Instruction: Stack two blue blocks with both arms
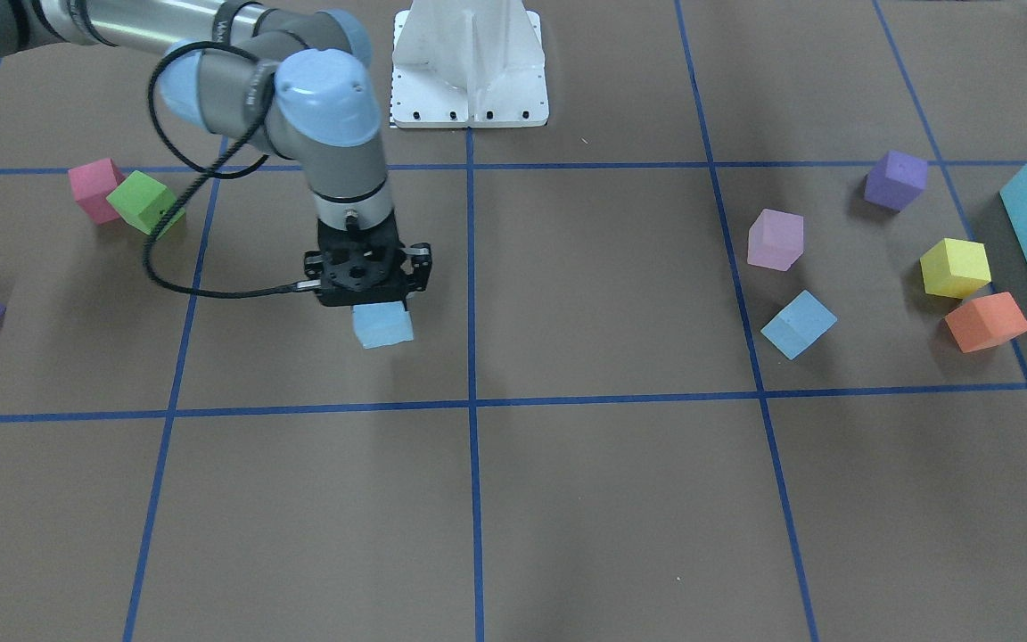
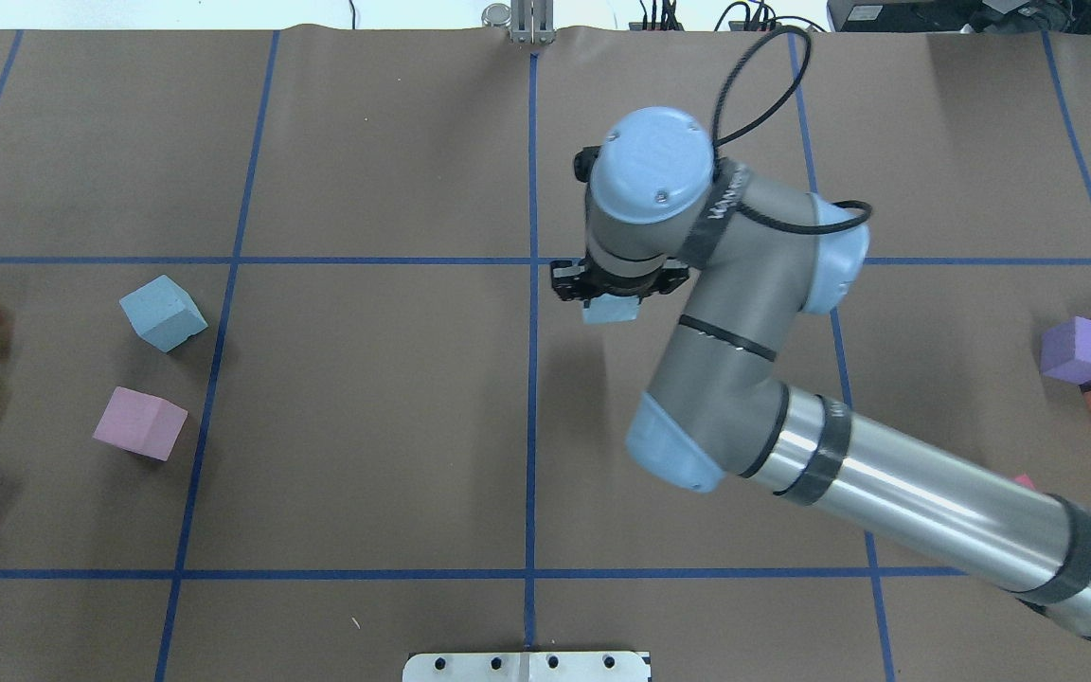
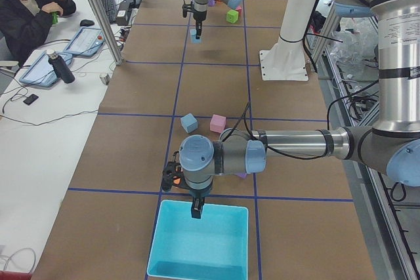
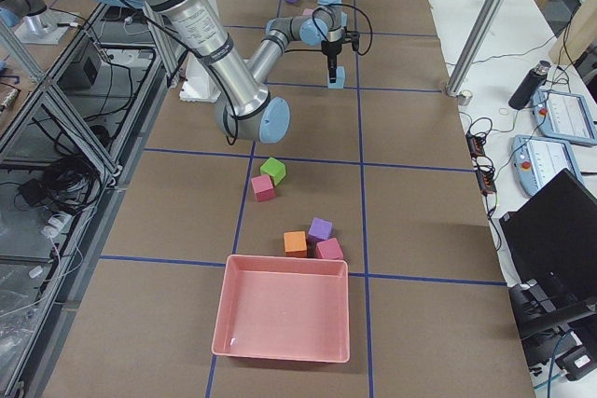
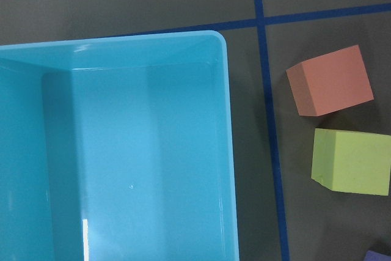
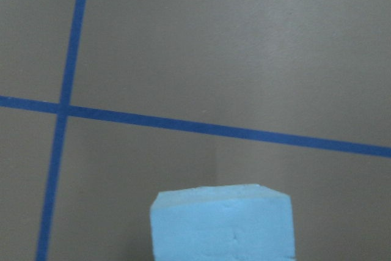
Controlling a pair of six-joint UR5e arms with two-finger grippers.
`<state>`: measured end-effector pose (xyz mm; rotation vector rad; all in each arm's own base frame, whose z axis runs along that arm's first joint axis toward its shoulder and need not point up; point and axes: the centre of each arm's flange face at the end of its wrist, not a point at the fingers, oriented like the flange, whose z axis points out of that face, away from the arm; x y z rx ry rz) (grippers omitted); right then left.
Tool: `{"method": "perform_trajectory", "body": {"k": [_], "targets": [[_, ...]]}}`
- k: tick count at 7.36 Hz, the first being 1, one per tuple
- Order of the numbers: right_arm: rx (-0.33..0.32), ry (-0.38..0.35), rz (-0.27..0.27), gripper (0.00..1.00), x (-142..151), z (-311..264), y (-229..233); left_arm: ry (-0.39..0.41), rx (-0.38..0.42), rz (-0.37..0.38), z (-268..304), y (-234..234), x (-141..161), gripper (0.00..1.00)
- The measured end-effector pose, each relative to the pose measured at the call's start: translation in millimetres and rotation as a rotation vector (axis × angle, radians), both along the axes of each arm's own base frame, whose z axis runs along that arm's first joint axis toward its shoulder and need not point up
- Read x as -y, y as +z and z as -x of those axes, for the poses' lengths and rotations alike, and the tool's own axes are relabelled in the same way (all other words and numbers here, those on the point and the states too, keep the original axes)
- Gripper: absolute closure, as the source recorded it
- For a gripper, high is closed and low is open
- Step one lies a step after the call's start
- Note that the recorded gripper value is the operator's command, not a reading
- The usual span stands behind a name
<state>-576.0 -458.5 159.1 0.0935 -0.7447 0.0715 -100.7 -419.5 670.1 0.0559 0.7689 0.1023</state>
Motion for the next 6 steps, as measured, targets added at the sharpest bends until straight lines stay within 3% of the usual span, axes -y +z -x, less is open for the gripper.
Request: {"method": "perform_trajectory", "body": {"k": [2,5,6], "targets": [[-0.006,0.021,0.048,0.73,-37.0,54.2,-25.8,0.000,-0.001,0.009,-0.1,4.5,-0.8,0.02],[-0.052,0.025,0.007,0.72,-41.7,68.5,-13.3,0.000,-0.002,0.023,-0.2,10.5,-2.1,0.02],[-0.061,0.024,-0.005,0.59,-37.1,66.8,-9.7,0.000,-0.002,0.024,-0.2,10.8,-2.2,0.02]]}}
